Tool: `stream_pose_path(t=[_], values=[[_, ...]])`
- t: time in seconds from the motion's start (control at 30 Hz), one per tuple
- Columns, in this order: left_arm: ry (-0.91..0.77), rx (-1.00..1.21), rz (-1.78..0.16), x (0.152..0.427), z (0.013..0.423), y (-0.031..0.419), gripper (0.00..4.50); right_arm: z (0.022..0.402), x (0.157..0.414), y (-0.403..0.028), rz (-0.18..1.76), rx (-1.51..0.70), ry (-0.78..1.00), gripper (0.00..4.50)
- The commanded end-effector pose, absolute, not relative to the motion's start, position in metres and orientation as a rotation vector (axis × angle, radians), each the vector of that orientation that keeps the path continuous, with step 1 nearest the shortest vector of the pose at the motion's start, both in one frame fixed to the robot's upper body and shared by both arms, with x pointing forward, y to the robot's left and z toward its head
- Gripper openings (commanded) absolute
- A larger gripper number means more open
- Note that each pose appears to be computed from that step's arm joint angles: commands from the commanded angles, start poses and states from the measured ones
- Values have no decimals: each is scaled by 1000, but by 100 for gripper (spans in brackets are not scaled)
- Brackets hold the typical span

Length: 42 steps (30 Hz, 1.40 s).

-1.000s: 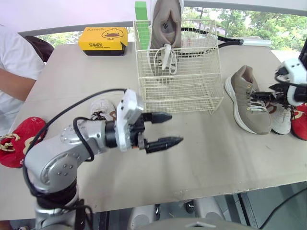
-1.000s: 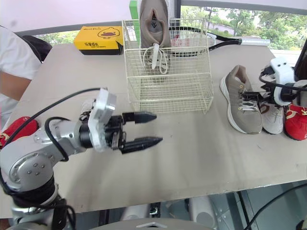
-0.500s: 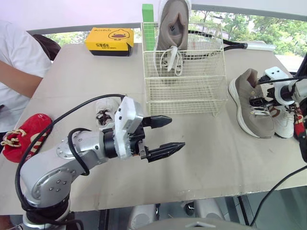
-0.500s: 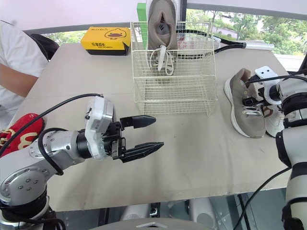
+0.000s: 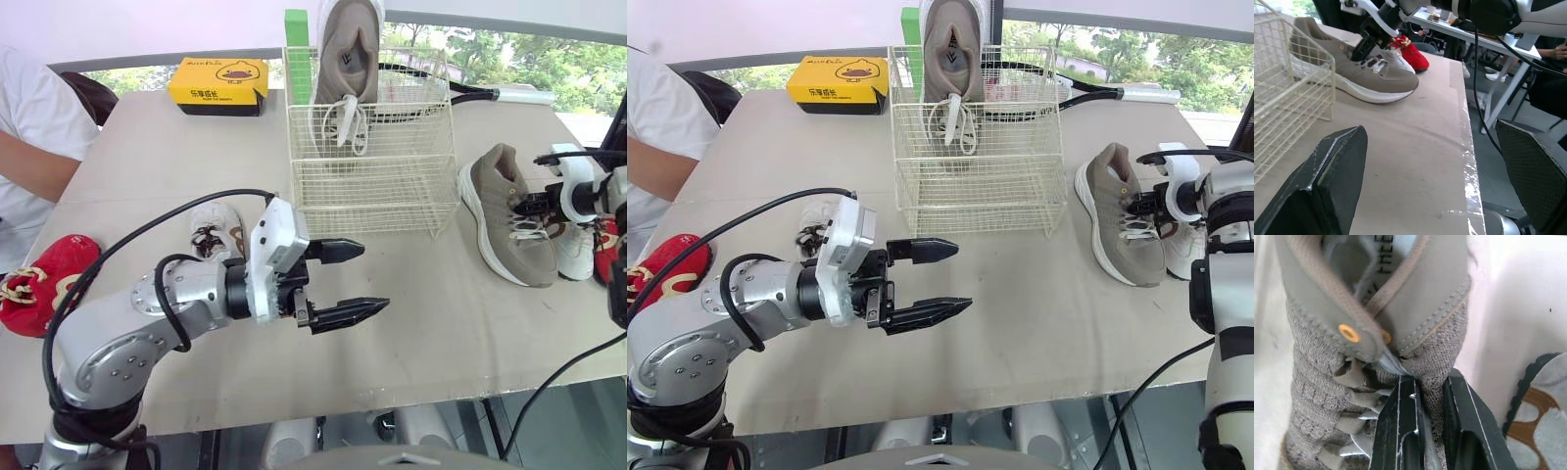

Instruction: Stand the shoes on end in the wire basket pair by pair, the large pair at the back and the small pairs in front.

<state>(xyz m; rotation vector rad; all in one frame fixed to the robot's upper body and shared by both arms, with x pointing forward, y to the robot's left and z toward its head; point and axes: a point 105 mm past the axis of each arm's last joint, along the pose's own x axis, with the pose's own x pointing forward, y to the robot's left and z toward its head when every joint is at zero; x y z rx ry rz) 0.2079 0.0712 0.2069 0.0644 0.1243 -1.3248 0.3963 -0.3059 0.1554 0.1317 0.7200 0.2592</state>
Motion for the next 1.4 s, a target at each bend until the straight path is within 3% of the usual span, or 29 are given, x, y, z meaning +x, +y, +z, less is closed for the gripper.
stream_pose_path(t=[0.03, 0.2, 0.33, 0.5, 0.83, 1.1, 1.4], values=[[99, 87, -1355, 206, 210, 69, 450, 219, 400, -312, 275, 187, 472, 1], [54, 55, -1315, 215, 212, 72, 450, 329, 379, -278, 392, 151, 0, 1], [-142, -41, -1185, 226, 225, 83, 450, 408, 362, -231, 500, 191, -432, 1], [-224, -167, -1070, 223, 227, 102, 450, 444, 372, -197, 460, 140, -623, 1], [-332, -172, -846, 199, 223, 129, 450, 449, 400, -152, 431, -2, -820, 1], [-315, -147, -824, 181, 217, 126, 450, 441, 417, -134, 420, -9, -847, 1], [-415, -86, -766, 188, 224, 135, 450, 368, 446, -129, 415, -11, -690, 1]])
